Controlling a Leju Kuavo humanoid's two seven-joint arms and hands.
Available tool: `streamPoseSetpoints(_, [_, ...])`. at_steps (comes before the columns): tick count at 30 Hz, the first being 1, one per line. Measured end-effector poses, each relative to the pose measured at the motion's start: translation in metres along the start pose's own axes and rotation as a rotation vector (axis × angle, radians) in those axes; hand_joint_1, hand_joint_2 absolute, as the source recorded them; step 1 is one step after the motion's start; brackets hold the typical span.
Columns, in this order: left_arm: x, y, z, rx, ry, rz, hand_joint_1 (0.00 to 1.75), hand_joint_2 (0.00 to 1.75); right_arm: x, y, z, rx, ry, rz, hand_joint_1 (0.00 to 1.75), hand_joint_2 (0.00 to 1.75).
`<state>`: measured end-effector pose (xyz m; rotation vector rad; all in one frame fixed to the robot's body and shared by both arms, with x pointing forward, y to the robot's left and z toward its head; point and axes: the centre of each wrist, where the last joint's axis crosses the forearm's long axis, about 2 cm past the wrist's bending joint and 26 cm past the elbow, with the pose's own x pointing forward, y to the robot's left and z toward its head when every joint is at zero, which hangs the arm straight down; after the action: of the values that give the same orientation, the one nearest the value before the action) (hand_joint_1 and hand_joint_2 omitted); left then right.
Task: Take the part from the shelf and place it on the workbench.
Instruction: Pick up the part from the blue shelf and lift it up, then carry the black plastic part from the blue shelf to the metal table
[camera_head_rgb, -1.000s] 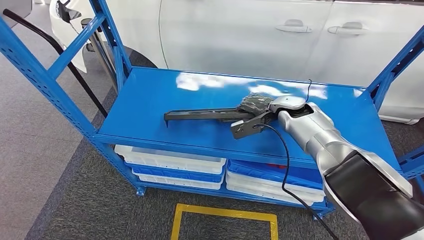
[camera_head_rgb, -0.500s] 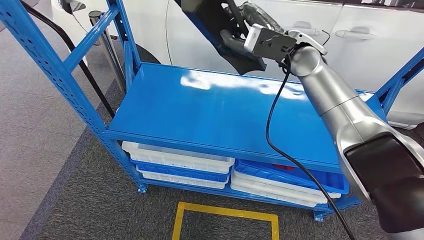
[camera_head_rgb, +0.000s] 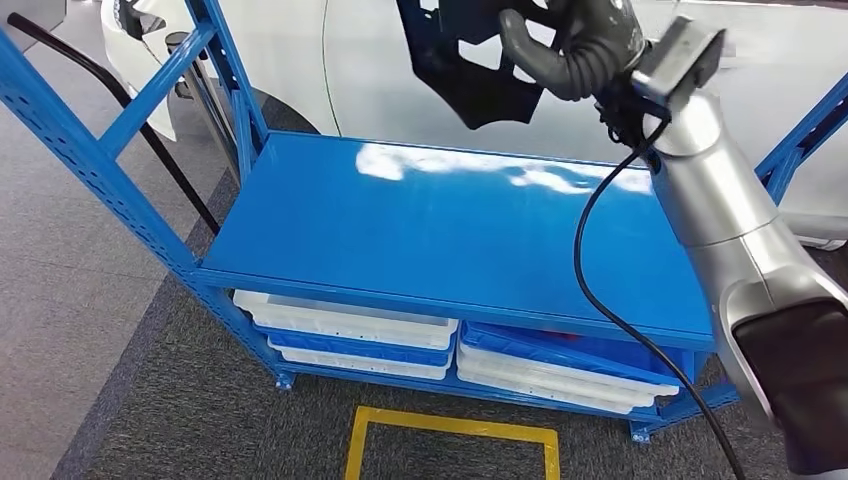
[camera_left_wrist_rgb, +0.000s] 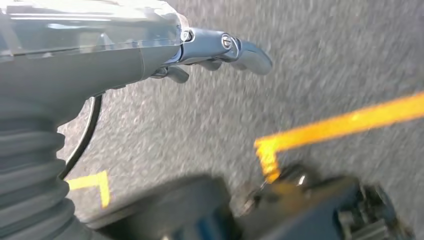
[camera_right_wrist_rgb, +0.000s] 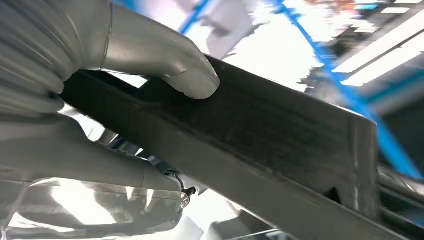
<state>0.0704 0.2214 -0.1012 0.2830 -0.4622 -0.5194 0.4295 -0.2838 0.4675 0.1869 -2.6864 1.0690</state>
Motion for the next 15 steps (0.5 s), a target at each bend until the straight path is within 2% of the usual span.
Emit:
streamPoseSetpoints(5, [0.0, 0.001, -0.001, -0.029, 0.004, 0.034, 0.0, 1.75, 0.011, 0.043, 0.04, -0.069, -0.065, -0.278, 1.75, 1.75])
streamPoseSetpoints(8, [-0.001, 0.001, 0.0, -0.006, 0.009, 0.037, 0.0, 1.75, 0.011, 0.083, 0.078, -0.096, -0.045, -0.382, 1.75, 1.75])
streamPoseSetpoints(11, [-0.004, -0.001, 0.001, -0.004, 0.02, 0.075, 0.0, 1.75, 0.018, 0.136, 0.123, -0.123, 0.06, -0.434, 1.75, 1.75])
streamPoseSetpoints(15, [-0.006, -0.003, 0.002, -0.056, 0.027, 0.078, 0.0, 1.75, 0.043, 0.195, 0.18, -0.181, 0.239, -0.502, 1.75, 1.75])
